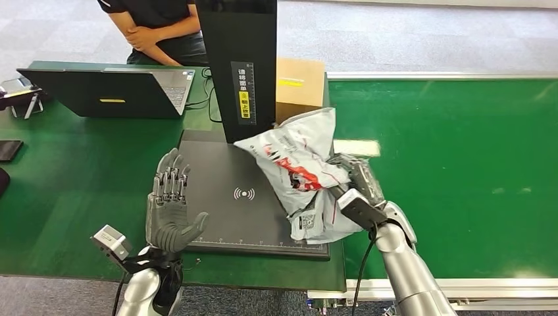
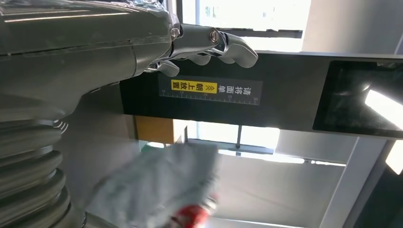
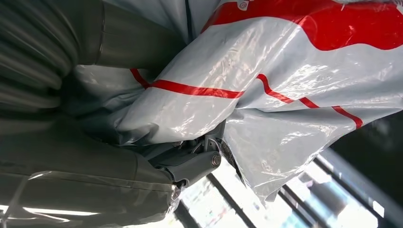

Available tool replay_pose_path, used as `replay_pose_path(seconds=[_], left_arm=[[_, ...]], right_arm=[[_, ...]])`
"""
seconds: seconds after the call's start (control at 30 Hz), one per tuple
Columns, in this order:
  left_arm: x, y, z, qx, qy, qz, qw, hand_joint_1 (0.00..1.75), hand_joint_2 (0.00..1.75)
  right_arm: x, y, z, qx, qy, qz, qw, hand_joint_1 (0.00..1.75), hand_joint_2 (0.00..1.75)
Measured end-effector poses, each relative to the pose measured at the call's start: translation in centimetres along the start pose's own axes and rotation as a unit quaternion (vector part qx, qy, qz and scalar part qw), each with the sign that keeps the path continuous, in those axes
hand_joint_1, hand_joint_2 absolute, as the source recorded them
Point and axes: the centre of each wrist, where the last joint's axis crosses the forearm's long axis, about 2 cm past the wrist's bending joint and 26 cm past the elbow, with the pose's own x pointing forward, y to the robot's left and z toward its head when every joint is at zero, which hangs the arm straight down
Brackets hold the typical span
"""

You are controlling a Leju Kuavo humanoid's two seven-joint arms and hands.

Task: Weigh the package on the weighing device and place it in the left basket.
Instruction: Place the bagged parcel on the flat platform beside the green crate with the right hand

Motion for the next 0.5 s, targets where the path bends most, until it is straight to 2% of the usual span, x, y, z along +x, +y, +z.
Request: replay_pose_path(seconds=[0.17,0.27,0.5], left_arm=[[0.0,0.0,-0.3,-0.006,-0.002,0.002,1.0,0.0,1.75],[-0.1,0.1,-0.3,-0.008,-0.001,0.001,1.0,0.0,1.75],[-0.1,0.1,-0.1,-0.007,0.002,-0.003,1.0,0.0,1.75]], right_arm=[[-0.5,1.5,-1.6,0.129,0.008,0.022,0.991,1.75,1.75],[-0.7,2.3,-2.4,0.183,0.009,0.029,0.983,1.75,1.75],[-0.6,2.9,-3.7,0.217,-0.005,0.043,0.975,1.64,1.75]])
